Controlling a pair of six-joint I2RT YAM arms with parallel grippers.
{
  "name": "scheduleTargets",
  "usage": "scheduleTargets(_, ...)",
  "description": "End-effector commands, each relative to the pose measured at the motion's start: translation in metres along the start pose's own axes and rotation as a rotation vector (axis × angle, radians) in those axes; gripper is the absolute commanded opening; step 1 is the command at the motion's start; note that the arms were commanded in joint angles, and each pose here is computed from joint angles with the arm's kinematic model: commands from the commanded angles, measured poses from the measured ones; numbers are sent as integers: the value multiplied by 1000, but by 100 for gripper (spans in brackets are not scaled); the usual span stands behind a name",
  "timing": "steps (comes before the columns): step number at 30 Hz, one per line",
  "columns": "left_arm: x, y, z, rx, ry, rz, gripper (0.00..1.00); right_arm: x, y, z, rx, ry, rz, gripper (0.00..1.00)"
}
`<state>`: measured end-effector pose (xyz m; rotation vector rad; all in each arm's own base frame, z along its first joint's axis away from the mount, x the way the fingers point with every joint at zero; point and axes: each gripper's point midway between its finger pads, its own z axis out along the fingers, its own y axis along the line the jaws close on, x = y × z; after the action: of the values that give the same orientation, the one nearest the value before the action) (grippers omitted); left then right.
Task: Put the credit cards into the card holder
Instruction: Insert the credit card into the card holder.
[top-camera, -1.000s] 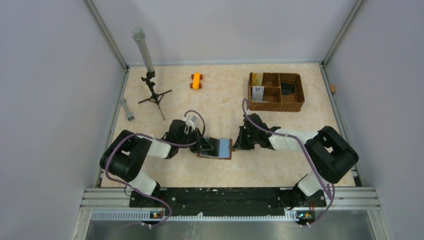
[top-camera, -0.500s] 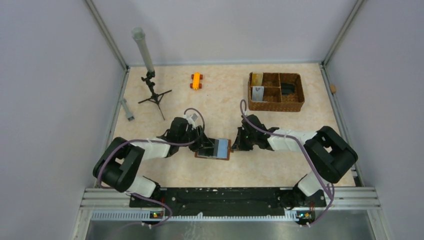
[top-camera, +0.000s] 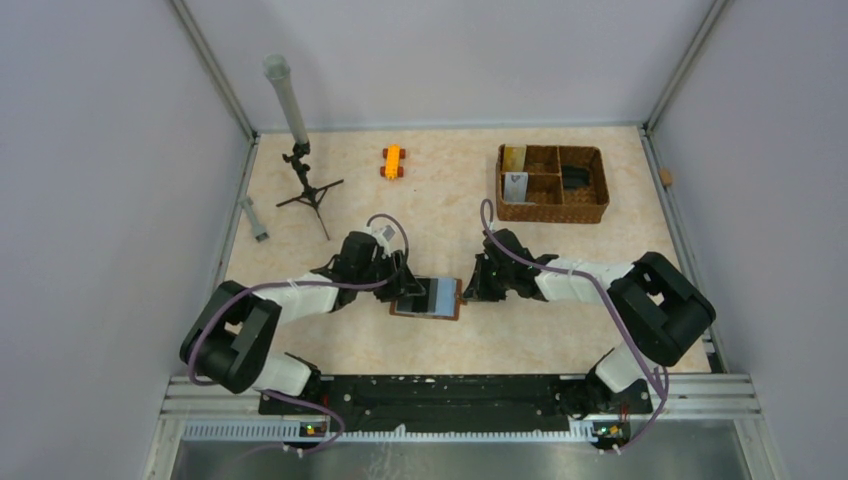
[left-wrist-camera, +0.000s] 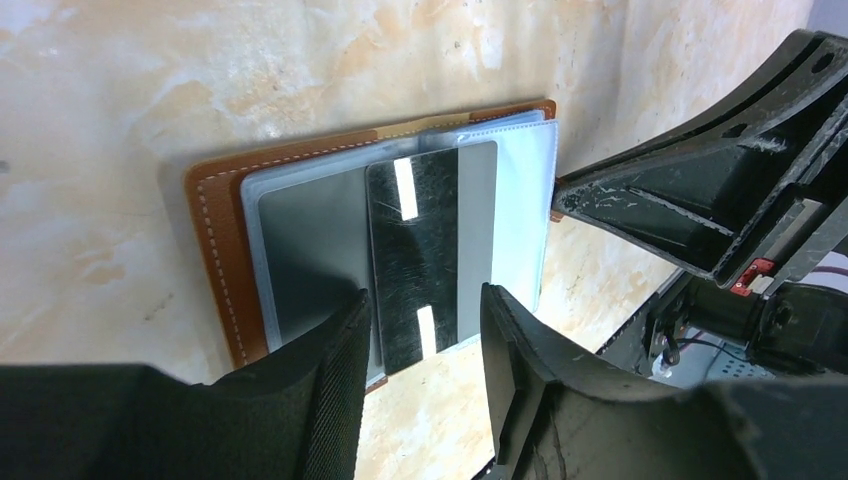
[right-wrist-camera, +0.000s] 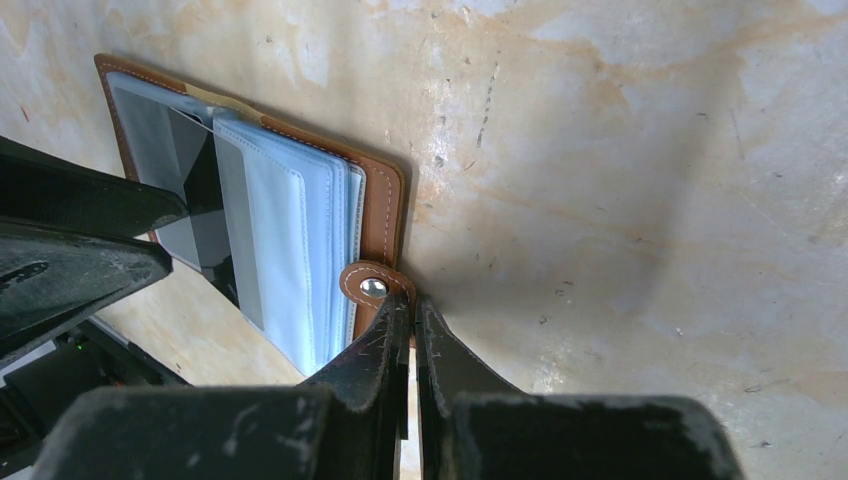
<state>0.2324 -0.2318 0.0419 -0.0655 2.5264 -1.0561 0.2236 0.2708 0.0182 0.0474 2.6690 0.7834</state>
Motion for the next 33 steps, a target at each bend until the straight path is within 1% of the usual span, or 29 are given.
scheduleTargets(1, 11, -3, 9, 10, 43, -9, 47, 13, -19, 4, 89, 37, -15, 0)
scheduleTargets(4, 12, -13, 15, 40, 49, -8, 45, 13, -20, 5, 90, 37, -16, 0)
scheduleTargets(8, 8, -31, 20, 83, 28, 3, 44, 13, -20, 5, 90, 36, -15, 0)
scheduleTargets(17, 3, -57, 29, 98, 10, 38, 44, 14, -21, 4, 96, 34, -14, 0)
scheduleTargets(22, 5, -65, 33, 109, 19, 54, 44, 11, -16, 1, 86, 23, -14, 0)
scheduleTargets(25, 5, -62, 33, 89, 20, 65, 45, 7, -14, -3, 86, 9, -16, 0)
scheduleTargets(30, -8, -56, 19, -6, -23, 138, 55, -1, -21, -12, 147, -28, -28, 0)
scheduleTargets(31, -11, -58, 14, -14, -32, 154, 60, -3, -21, -14, 152, -32, -32, 3)
scheduleTargets(32, -13, -59, 8, -21, -40, 169, 61, -5, -20, -17, 153, -38, -38, 9)
scheduleTargets(33, -14, -59, 2, -34, -45, 182, 66, -7, -17, -20, 147, -47, -43, 16)
